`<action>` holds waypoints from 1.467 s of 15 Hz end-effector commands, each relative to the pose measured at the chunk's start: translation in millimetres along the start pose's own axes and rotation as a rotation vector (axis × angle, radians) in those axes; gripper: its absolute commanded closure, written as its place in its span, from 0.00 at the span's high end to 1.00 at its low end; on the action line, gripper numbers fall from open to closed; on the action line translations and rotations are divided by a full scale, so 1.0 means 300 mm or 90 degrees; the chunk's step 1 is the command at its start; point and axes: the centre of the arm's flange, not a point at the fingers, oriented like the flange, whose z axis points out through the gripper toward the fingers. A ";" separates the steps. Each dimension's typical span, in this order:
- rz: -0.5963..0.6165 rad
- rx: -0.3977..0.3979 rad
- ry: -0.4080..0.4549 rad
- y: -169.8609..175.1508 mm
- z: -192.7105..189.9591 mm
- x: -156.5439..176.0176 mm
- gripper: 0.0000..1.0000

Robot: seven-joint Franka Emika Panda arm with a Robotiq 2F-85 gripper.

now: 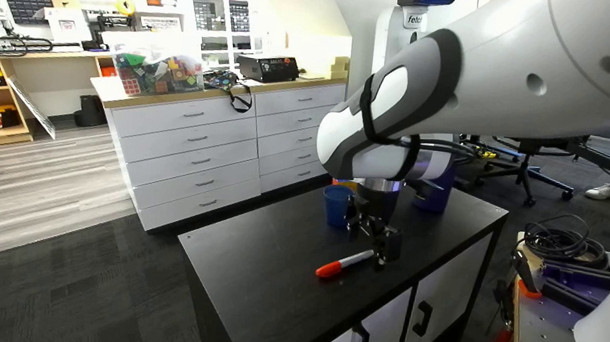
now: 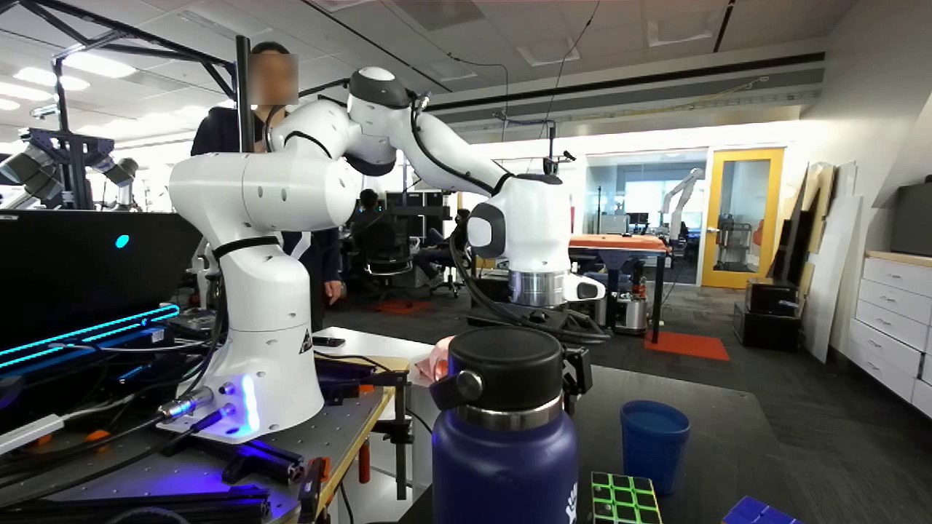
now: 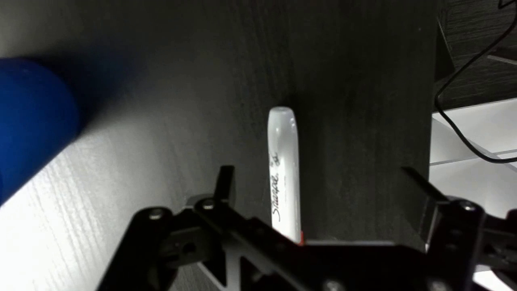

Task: Pick up the pen from the table and put it in the blue cup.

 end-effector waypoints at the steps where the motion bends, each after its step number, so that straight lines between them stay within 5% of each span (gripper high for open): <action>1: 0.016 0.013 -0.006 -0.003 0.010 -0.016 1.00; 12: 0.014 0.024 0.005 0.003 0.044 -0.029 1.00; 13: 0.016 0.022 0.010 0.005 0.045 -0.027 0.75; 22: 0.009 0.013 0.022 0.012 0.034 -0.012 0.23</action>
